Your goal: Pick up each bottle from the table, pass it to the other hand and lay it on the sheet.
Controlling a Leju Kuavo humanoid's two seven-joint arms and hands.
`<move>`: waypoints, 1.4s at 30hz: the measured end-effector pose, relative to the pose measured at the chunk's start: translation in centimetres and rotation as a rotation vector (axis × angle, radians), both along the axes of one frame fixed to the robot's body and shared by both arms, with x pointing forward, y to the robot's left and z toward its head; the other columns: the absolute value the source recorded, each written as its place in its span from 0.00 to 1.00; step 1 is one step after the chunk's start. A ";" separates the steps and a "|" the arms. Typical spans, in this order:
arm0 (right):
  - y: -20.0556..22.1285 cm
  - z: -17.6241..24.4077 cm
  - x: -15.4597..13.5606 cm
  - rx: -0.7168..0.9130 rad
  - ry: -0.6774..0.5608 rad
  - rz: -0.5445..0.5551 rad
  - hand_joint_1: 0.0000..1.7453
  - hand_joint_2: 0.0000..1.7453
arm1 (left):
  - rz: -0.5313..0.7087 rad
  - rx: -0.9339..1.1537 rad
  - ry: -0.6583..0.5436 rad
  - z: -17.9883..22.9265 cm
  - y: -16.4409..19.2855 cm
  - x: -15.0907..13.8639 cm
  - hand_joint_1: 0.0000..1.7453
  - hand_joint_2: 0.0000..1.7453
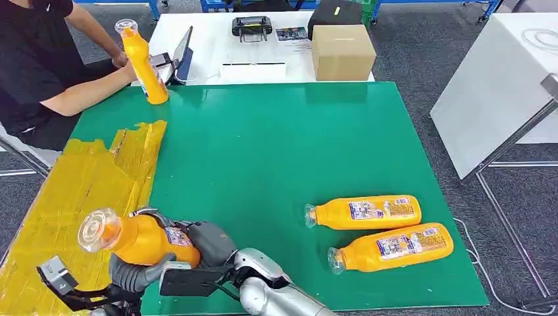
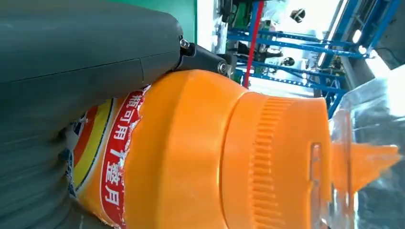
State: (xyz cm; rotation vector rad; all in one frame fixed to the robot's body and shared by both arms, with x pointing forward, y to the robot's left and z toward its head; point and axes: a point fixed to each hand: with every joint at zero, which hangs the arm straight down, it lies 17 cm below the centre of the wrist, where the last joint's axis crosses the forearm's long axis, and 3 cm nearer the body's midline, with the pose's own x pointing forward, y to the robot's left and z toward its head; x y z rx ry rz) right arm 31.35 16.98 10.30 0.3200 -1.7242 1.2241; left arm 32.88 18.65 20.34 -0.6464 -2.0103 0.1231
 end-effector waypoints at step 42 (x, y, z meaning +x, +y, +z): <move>-27.6 2.9 3.7 0.029 -0.208 -0.179 0.00 1.00 | 0.503 1.876 -0.027 -20.3 14.6 8.4 0.00 0.00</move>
